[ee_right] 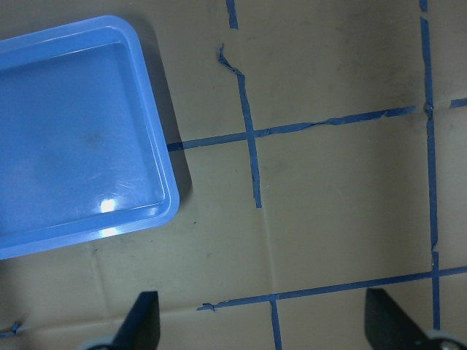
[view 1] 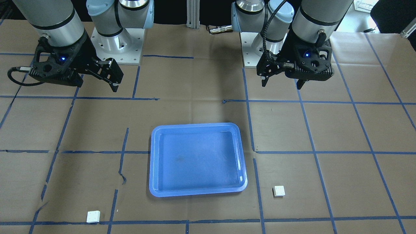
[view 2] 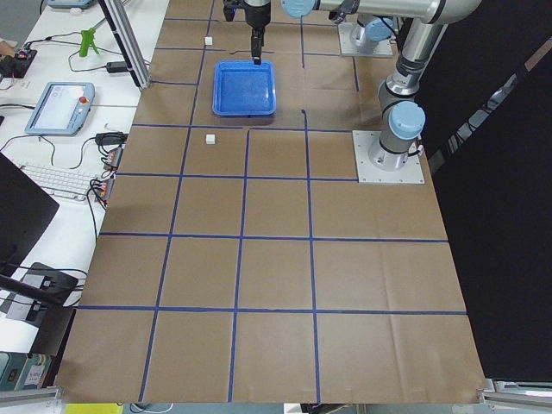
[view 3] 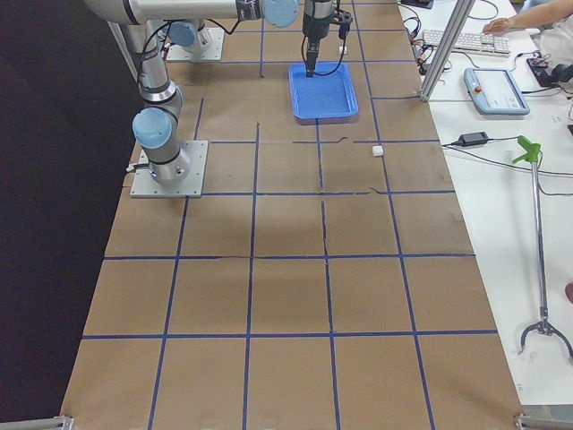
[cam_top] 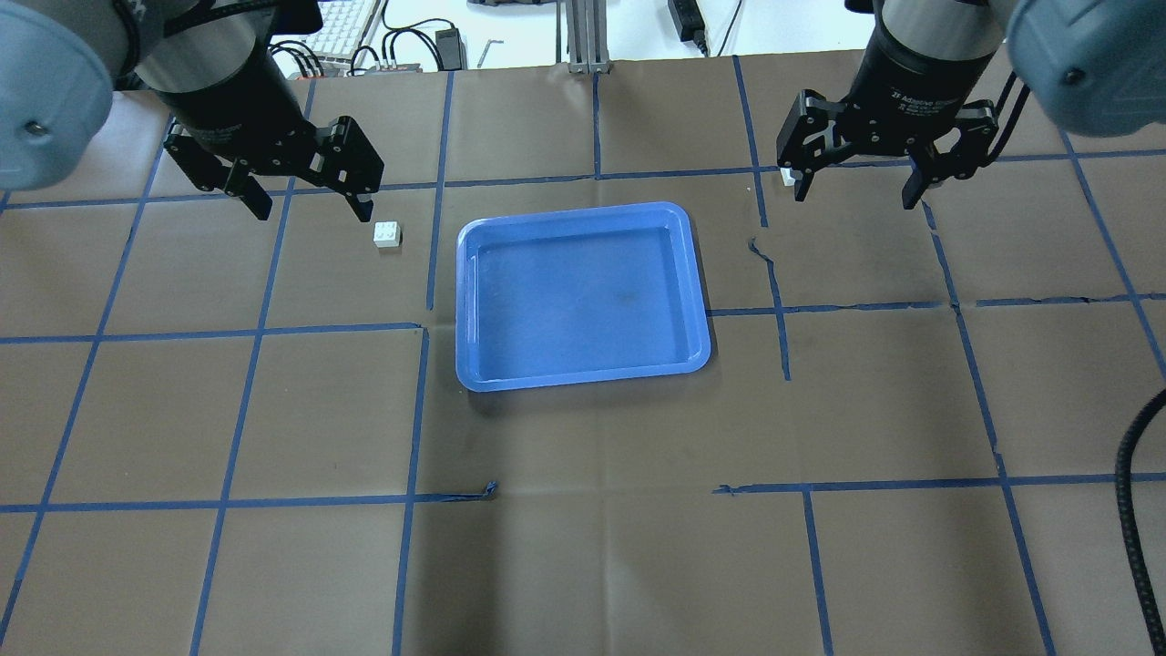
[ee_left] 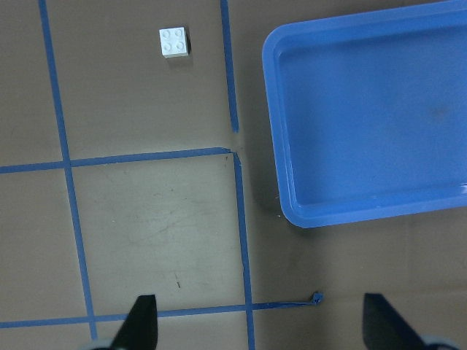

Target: Assemble white blocks and place on blue tray

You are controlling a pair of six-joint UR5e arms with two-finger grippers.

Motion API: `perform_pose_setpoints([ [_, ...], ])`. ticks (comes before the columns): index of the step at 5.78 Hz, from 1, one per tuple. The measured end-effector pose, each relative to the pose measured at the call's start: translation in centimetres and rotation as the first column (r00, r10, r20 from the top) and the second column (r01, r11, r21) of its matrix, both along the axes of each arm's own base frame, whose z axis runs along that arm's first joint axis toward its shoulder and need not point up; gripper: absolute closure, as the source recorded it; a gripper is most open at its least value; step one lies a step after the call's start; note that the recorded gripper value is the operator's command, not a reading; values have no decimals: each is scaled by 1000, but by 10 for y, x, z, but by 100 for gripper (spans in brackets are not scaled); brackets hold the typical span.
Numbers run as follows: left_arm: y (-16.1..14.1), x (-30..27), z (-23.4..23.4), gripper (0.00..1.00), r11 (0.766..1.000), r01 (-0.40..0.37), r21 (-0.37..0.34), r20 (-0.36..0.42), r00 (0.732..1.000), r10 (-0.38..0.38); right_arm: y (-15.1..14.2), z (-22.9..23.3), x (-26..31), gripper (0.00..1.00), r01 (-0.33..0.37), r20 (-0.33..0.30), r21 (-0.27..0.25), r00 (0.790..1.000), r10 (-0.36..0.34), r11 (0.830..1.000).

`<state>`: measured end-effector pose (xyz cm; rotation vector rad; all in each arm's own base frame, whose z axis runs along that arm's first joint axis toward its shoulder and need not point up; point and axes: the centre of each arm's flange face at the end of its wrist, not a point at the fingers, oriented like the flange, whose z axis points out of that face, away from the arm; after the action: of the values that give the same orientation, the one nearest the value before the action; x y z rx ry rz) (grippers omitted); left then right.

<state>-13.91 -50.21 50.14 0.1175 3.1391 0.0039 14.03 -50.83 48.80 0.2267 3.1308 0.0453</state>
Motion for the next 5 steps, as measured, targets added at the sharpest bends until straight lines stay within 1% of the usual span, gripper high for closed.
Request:
perform_pose_setpoints([
  [3,-3,0,-2,0,1000,5,-2,-3,1000,-5,0,0,0,0,0,0,1,1000,0,1000],
  [4,-4,2,3,0,1000,4,-14,-5,1000,-4,0,0,0,0,0,0,2,1000,0,1000],
  [5,-14,12,0,0,1000,-10,-14,-5,1000,10,0,0,0,0,-1,0,1,1000,1,1000],
])
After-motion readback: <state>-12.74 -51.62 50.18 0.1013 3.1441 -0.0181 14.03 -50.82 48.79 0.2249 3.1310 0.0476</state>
